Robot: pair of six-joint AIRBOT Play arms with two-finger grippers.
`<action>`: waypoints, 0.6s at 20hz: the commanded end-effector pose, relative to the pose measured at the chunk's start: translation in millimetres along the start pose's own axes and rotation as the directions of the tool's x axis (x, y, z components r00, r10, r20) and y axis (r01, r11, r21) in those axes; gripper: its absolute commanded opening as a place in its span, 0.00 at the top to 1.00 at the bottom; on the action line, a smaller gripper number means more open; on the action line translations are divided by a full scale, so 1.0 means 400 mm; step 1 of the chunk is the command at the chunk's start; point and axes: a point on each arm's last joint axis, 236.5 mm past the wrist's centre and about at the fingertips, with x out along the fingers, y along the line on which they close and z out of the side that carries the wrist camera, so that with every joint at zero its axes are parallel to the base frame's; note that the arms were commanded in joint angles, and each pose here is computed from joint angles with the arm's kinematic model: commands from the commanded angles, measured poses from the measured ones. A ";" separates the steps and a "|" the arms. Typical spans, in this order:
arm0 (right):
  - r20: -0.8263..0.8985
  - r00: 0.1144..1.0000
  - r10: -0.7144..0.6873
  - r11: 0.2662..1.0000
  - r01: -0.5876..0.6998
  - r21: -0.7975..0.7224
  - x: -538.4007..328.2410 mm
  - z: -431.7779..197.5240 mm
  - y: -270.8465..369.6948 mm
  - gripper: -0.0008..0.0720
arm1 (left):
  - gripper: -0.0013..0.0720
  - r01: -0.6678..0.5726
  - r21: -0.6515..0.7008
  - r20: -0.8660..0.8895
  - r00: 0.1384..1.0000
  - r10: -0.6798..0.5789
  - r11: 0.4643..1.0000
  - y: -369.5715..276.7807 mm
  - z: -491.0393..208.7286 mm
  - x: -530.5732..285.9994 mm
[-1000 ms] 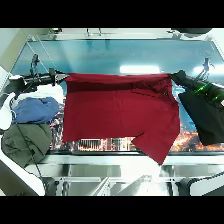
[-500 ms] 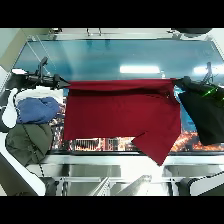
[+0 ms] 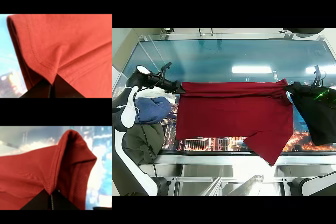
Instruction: Fold the shirts.
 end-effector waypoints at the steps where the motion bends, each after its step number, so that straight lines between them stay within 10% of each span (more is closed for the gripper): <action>1: -0.029 0.999 -0.039 0.999 0.038 -0.031 0.002 -0.018 -0.023 0.96 | 0.97 -0.045 0.012 0.017 0.999 0.044 0.999 0.013 0.015 0.010; 8: -0.082 0.992 -0.092 0.996 0.092 -0.009 0.013 -0.052 -0.051 0.96 | 0.96 -0.025 0.009 0.004 1.000 0.025 1.000 0.000 0.007 0.010; 10: -0.075 0.993 -0.093 0.996 0.092 -0.011 0.007 -0.044 -0.047 0.68 | 0.65 -0.028 0.004 0.014 0.999 0.028 1.000 -0.008 0.015 -0.005; 12: -0.071 0.994 -0.083 0.996 0.081 -0.023 -0.008 -0.034 -0.026 0.57 | 0.64 -0.030 0.013 0.027 0.999 0.029 0.999 -0.026 0.022 -0.044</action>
